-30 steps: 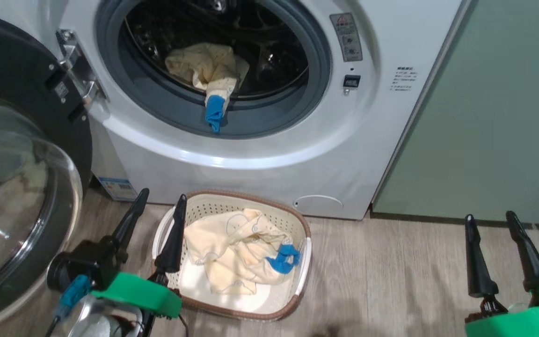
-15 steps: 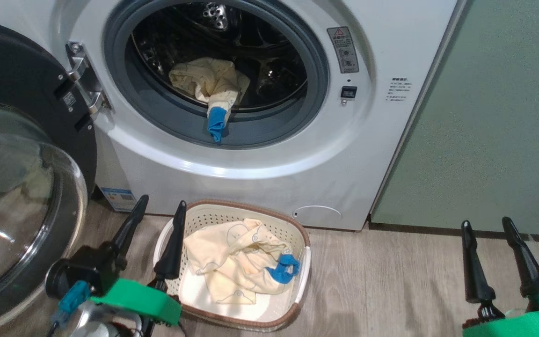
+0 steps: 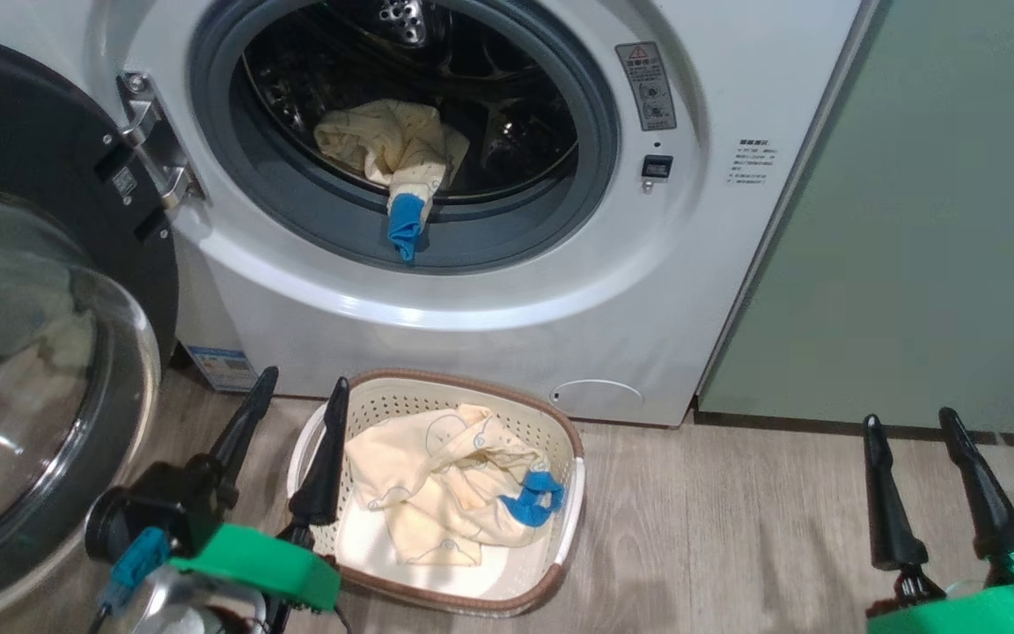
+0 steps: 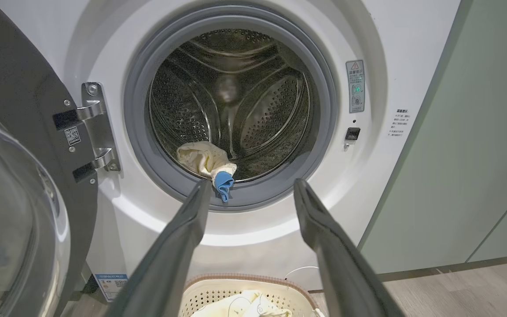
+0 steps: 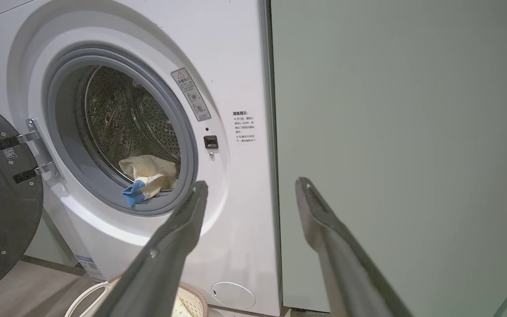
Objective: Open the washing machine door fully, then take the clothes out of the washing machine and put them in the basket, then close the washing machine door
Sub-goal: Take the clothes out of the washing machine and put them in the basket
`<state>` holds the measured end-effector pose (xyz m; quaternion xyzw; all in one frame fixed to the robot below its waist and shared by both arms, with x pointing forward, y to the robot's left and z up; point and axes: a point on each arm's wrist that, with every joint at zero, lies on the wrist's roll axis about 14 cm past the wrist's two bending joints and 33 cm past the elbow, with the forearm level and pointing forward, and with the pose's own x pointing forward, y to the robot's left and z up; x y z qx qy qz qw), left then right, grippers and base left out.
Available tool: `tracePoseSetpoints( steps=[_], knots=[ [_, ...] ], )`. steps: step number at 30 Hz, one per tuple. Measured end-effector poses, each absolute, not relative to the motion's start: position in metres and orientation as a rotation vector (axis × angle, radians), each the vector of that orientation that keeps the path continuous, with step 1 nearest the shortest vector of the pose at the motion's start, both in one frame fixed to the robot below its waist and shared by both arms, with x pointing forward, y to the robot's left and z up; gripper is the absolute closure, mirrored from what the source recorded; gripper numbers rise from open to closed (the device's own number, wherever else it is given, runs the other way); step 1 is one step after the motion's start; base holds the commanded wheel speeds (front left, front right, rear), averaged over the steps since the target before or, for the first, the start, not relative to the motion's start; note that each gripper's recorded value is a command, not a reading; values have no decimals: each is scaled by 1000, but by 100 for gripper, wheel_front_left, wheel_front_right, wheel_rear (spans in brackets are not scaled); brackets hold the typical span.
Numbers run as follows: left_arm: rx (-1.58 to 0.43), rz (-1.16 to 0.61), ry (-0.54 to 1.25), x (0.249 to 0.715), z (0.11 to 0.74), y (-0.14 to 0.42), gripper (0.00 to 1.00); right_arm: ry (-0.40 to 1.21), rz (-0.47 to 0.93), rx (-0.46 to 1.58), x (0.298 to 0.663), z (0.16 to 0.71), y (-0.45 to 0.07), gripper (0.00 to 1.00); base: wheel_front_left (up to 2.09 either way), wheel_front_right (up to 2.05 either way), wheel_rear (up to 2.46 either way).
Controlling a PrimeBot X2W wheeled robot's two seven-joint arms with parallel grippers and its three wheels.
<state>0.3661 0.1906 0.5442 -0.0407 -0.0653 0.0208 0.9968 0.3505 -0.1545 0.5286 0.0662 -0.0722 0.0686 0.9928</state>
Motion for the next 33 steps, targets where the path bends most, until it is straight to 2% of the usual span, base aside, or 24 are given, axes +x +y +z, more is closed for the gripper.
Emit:
tracePoseSetpoints(
  steps=[7,15,33],
  knots=[
    [-78,31,-91,375,532,191,0,-127,141,136,354,523,-153,0,0,0,0],
    [-113,-53,-36,418,520,171,0,-85,137,140,362,509,-153,0,0,0,0],
    [-23,-199,127,562,471,140,0,-52,84,129,416,485,-170,0,0,0,0]
  ],
)
